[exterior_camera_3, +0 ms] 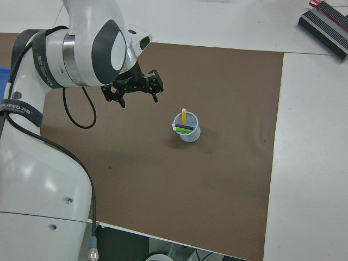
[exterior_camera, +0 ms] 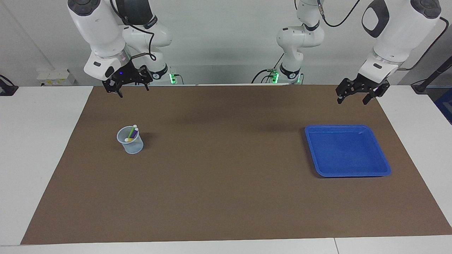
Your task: Transfer and insert pens with both arms
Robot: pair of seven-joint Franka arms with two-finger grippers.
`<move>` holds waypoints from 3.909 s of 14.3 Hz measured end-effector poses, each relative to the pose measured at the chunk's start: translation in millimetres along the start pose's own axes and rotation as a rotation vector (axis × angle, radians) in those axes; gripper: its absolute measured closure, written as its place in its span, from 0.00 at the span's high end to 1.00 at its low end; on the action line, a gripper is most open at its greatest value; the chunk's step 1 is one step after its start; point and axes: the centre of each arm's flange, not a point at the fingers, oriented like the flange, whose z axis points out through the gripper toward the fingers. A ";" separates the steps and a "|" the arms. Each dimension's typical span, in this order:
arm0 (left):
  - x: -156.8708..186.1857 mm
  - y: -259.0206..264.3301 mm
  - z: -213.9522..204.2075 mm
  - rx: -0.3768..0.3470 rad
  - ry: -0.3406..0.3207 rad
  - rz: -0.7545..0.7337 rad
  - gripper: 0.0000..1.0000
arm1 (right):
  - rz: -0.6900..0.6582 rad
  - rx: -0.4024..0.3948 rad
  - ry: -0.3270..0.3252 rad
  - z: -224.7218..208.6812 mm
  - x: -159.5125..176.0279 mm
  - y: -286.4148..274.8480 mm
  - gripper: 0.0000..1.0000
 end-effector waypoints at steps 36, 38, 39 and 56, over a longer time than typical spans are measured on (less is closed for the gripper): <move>-1.9 3.4 -13.5 -0.004 0.001 -0.016 1.00 | 0.219 0.008 0.129 -15.4 16.5 19.8 1.00; -1.9 3.4 -13.5 -0.004 0.001 -0.016 1.00 | 0.219 0.023 0.135 -32.2 11.6 18.2 1.00; -1.9 3.4 -13.5 -0.004 0.001 -0.016 1.00 | 0.221 0.026 0.135 -35.5 10.2 18.6 1.00; -1.8 3.4 -13.6 -0.004 0.001 -0.016 1.00 | 0.310 0.038 0.117 -43.9 2.1 58.2 1.00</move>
